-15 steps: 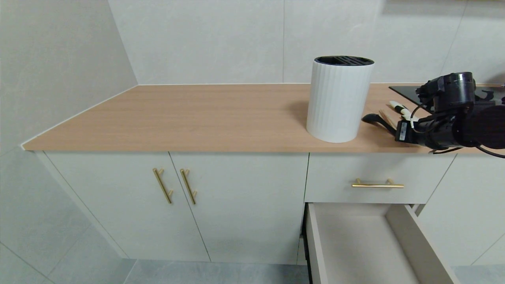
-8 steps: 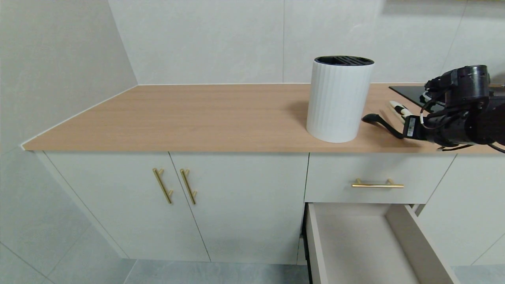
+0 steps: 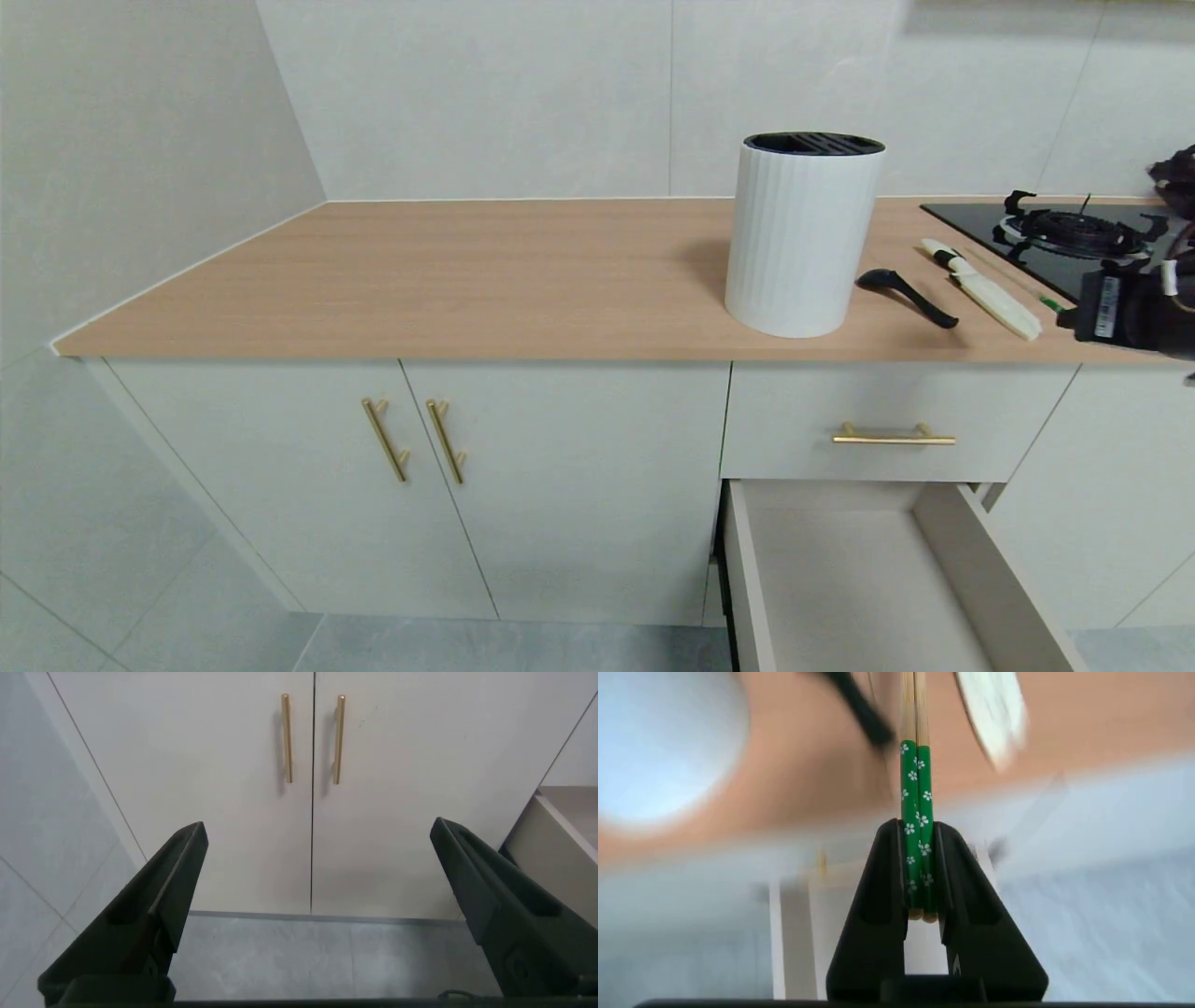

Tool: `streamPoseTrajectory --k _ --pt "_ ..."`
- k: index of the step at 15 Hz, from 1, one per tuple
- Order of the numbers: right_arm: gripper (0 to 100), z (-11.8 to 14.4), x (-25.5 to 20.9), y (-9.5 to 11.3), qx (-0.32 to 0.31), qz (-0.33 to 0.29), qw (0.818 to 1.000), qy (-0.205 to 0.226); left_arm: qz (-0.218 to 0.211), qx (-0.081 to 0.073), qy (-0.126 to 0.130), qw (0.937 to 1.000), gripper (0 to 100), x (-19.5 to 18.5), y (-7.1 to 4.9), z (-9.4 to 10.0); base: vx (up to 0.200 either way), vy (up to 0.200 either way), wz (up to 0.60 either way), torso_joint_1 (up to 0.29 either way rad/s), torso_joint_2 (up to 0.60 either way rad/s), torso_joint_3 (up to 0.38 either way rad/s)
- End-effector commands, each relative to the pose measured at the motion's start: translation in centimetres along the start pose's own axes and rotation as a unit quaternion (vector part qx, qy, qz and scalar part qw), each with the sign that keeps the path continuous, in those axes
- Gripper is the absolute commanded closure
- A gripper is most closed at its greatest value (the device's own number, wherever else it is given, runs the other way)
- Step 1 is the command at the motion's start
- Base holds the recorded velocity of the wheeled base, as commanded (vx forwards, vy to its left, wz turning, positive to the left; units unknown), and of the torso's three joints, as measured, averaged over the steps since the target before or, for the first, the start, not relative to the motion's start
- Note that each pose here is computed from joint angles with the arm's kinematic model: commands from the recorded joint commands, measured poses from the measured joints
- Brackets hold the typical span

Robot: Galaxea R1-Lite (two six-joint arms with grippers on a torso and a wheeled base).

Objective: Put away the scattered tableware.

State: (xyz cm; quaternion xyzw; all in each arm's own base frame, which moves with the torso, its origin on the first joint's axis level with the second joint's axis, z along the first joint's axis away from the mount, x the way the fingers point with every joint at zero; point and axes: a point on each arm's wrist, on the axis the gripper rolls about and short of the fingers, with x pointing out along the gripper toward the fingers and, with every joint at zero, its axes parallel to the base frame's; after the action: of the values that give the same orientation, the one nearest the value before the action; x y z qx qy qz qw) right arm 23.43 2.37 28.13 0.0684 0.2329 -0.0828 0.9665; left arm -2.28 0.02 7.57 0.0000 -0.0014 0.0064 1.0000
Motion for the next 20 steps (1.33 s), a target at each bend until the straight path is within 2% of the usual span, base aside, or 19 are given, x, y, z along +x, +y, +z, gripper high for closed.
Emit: streamPoseTrajectory --k 1,3,4,5,7,13,16,20 --pt "100 -0.8 -7.8 -1.9 0.006 0.037 0.999 -0.017 0.001 0.0 0.0 1.0 0 0.0 0.0 0.0 0.0 0.0 0.0 0.0 0.0 0.0" --pt "100 -2.2 -10.8 -2.8 0.0 0.085 0.996 0.016 0.001 0.0 0.0 1.0 0 0.0 0.0 0.0 0.0 0.0 0.0 0.0 0.0 0.0" --pt "100 -2.3 -11.2 -2.8 0.0 0.096 0.995 0.022 0.001 0.0 0.0 1.0 0 0.0 0.0 0.0 0.0 0.0 0.0 0.0 0.0 0.0" --pt "100 -3.0 -12.0 -3.0 -0.006 0.135 0.989 0.054 0.001 0.0 0.0 1.0 0 0.0 0.0 0.0 0.0 0.0 0.0 0.0 0.0 0.0" --pt "100 -4.1 -11.6 -3.0 -0.037 0.167 0.982 0.083 0.001 0.0 0.0 1.0 0 0.0 0.0 0.0 0.0 0.0 0.0 0.0 0.0 0.0" --pt "100 -6.1 -10.2 -2.5 -0.088 0.207 0.966 0.125 0.001 0.0 0.0 1.0 0 0.0 0.0 0.0 0.0 0.0 0.0 0.0 0.0 0.0" --pt "100 -7.1 -8.7 -1.7 -0.103 0.218 0.956 0.163 0.001 0.0 0.0 1.0 0 0.0 0.0 0.0 0.0 0.0 0.0 0.0 0.0 0.0" --pt "100 -8.2 -6.7 -0.9 -0.116 0.224 0.949 0.191 0.001 0.0 0.0 1.0 0 0.0 0.0 0.0 0.0 0.0 0.0 -0.008 0.02 0.013"
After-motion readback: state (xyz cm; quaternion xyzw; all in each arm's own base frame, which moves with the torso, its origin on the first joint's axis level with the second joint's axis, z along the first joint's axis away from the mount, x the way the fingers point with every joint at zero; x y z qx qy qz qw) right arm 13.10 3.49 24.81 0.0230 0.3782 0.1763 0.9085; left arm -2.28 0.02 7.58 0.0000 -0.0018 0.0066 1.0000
